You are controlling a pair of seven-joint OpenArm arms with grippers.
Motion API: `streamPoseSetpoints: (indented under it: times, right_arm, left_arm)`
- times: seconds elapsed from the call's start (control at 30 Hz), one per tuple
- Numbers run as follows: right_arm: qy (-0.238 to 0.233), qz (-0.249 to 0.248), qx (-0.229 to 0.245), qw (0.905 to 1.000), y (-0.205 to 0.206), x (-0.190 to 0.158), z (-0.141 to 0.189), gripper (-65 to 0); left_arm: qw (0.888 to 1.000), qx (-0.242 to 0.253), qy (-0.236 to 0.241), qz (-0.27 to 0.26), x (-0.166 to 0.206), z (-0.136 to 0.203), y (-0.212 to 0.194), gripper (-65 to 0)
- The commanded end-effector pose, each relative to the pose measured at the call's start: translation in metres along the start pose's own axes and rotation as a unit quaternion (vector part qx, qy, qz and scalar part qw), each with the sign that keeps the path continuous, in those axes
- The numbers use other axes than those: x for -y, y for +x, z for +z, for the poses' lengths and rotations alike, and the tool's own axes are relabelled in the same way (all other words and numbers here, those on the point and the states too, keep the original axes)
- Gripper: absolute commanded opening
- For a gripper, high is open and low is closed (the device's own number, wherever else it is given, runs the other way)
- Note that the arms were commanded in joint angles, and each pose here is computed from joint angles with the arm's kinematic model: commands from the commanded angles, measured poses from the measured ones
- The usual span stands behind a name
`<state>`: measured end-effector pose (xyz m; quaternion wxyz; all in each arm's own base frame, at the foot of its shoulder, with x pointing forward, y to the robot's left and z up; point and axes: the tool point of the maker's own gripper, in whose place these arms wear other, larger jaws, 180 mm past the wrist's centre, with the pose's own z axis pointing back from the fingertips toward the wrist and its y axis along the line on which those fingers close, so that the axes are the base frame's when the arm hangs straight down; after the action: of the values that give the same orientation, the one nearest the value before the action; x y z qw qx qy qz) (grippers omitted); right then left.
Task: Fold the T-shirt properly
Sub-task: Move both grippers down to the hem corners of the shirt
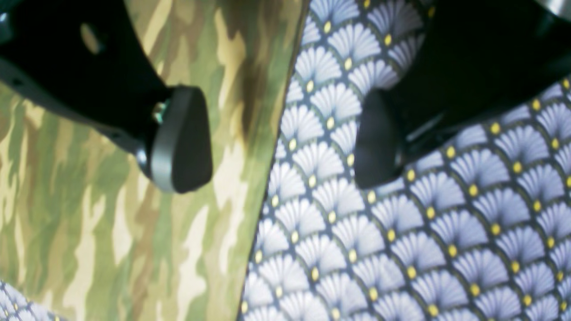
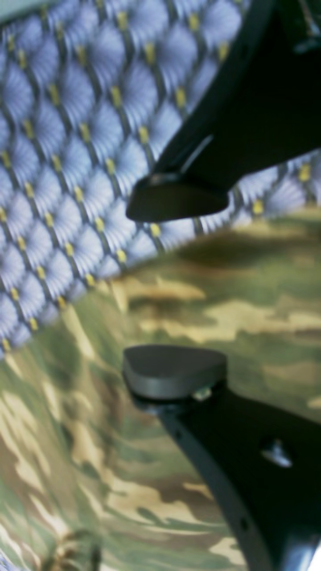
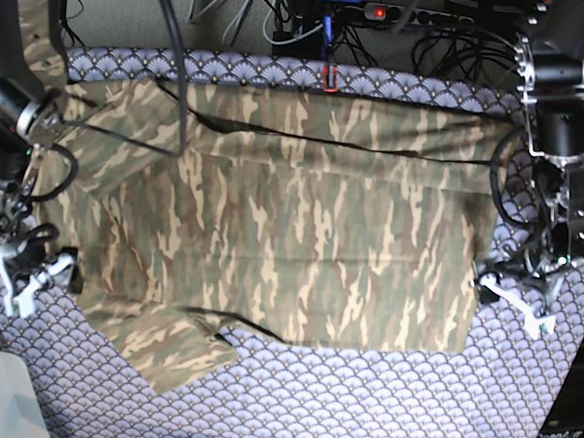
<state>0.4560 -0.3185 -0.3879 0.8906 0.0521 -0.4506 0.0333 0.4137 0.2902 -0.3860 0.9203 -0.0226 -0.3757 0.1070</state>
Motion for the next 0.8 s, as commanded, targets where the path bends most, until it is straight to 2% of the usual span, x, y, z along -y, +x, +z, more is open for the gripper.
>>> streamPoseSetpoints:
  times: [0.0,0.07,0.7,0.77]
  right_arm:
    - [-0.011,0.003,0.034,0.9994,0.025,0.014,0.007,-21.4]
    - [-0.003,0.000,0.032,0.9995,0.021,0.004,0.002,-21.4]
    - [-0.003,-0.006,0.048,0.9988,0.028,0.004,0.003,-21.5]
    - [-0.028,-0.011,0.047,0.9984,0.028,0.013,0.003,-21.5]
  left_arm:
    - [1.000,0.030,0.003,-0.004,-0.004,0.006,0.024,-16.4]
    - [1.000,0.029,0.003,-0.004,-0.005,0.006,0.023,-16.4]
    - [1.000,0.004,0.007,-0.003,-0.009,0.004,-0.006,-16.4]
    - [1.000,0.003,0.006,-0.003,-0.008,0.003,-0.007,-16.4]
